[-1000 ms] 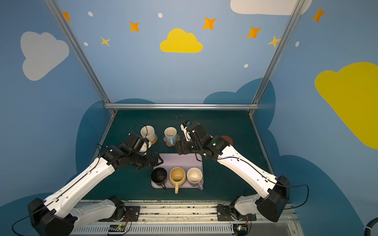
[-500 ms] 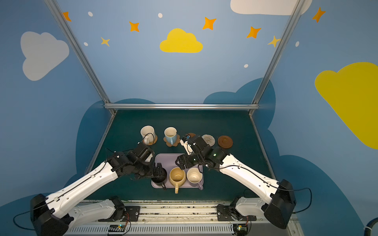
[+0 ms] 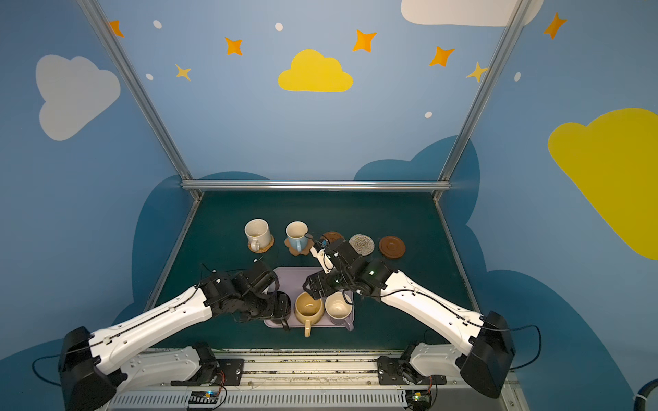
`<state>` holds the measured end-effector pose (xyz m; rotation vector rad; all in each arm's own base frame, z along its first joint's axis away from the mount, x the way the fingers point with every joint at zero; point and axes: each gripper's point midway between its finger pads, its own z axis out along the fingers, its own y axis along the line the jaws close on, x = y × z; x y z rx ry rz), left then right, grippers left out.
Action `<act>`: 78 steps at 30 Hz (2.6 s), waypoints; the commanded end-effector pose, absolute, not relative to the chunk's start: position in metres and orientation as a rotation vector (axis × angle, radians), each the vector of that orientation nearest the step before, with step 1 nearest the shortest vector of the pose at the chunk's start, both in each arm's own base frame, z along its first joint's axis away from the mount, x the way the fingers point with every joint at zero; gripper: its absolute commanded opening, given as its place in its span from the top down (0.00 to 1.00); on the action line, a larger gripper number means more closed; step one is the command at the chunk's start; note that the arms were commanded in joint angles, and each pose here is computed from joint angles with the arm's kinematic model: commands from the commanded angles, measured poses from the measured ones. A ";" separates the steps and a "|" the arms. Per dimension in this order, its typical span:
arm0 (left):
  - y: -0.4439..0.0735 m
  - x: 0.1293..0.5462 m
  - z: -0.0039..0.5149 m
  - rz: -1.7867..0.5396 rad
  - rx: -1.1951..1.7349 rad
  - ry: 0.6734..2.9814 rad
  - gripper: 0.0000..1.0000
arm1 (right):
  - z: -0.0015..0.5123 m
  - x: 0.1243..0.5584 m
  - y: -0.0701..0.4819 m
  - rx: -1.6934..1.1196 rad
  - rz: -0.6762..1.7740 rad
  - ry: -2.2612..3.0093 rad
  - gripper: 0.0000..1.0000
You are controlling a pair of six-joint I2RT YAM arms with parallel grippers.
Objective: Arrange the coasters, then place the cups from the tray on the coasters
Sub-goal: 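Close the left gripper on the black mug's rim on the tray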
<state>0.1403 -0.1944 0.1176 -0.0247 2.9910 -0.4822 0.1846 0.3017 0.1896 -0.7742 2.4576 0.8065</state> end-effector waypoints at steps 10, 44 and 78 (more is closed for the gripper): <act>-0.190 0.145 0.095 -0.410 -0.118 2.964 0.00 | 0.188 0.178 0.298 -0.760 0.823 2.461 0.14; -0.204 0.167 0.095 -0.365 0.140 2.869 0.23 | 0.176 0.169 0.297 -0.804 0.838 2.495 0.14; -0.194 0.162 0.079 -0.279 0.157 2.890 0.68 | 0.173 0.163 0.313 -0.818 0.922 2.484 0.15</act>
